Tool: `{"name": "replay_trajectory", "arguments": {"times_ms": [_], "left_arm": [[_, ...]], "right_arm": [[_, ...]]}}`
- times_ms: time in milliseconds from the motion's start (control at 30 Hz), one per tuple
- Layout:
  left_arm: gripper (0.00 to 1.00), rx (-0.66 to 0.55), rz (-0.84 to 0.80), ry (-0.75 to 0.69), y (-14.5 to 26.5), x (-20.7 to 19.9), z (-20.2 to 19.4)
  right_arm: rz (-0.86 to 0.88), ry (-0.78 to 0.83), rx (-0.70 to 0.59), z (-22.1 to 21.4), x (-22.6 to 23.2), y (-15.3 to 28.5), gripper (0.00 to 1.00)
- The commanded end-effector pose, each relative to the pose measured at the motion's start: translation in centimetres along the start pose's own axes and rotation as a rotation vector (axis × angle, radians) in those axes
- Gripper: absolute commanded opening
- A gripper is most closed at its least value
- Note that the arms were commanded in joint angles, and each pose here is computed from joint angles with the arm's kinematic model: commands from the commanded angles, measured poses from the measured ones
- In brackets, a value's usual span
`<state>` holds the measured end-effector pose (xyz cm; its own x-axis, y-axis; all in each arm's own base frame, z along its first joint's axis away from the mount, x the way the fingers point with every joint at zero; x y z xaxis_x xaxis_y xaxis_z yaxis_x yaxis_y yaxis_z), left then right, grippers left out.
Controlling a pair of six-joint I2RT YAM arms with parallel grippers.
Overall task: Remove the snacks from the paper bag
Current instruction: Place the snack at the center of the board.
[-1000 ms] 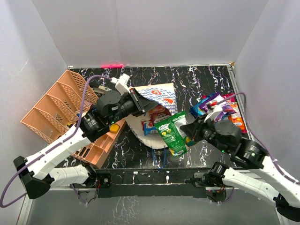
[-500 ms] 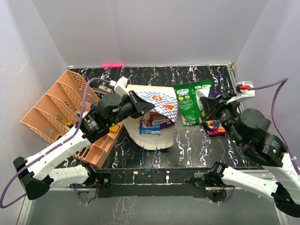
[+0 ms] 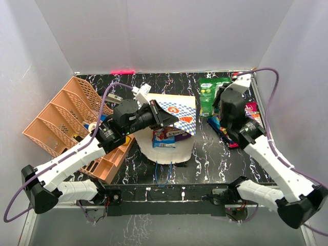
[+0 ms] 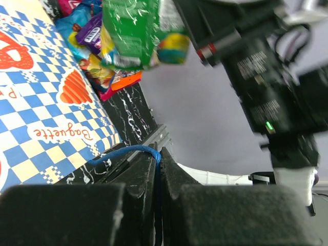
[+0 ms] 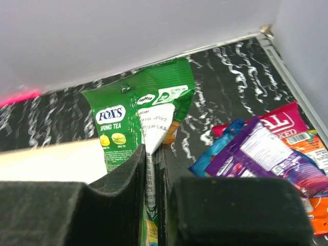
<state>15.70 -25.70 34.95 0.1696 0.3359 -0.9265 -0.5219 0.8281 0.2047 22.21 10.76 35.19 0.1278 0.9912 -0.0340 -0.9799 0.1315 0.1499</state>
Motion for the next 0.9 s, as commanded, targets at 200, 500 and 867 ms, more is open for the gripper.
{"name": "replay_trajectory", "arguments": {"times_ms": [200,500,867], "left_arm": [[0.00,0.071,-0.135,-0.009,-0.7,-2.3,0.1],[0.00,0.087,-0.170,0.018,-1.4,-2.3,0.0],[0.00,0.092,-0.164,0.017,-1.3,-2.5,0.0]], "right_arm": [[-0.060,-0.368,0.036,-4.6,-10.1,-7.8,0.08],[-0.233,-0.496,0.101,-10.5,-15.7,-9.6,0.08],[-0.491,-0.526,0.120,-13.1,-19.1,-7.7,0.08]]}}
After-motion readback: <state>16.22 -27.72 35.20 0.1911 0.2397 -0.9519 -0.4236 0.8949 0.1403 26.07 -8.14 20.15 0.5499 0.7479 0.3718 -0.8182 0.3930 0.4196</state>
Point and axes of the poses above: each gripper's point midway between its finger pads, its own y axis back along the fingers, its own x axis along the line the jaws close on, z = x × y, the point moved 10 cm from there along y, back along the fingers, and after that the axes turned 12 degrees about y, right-handed, at the moved point
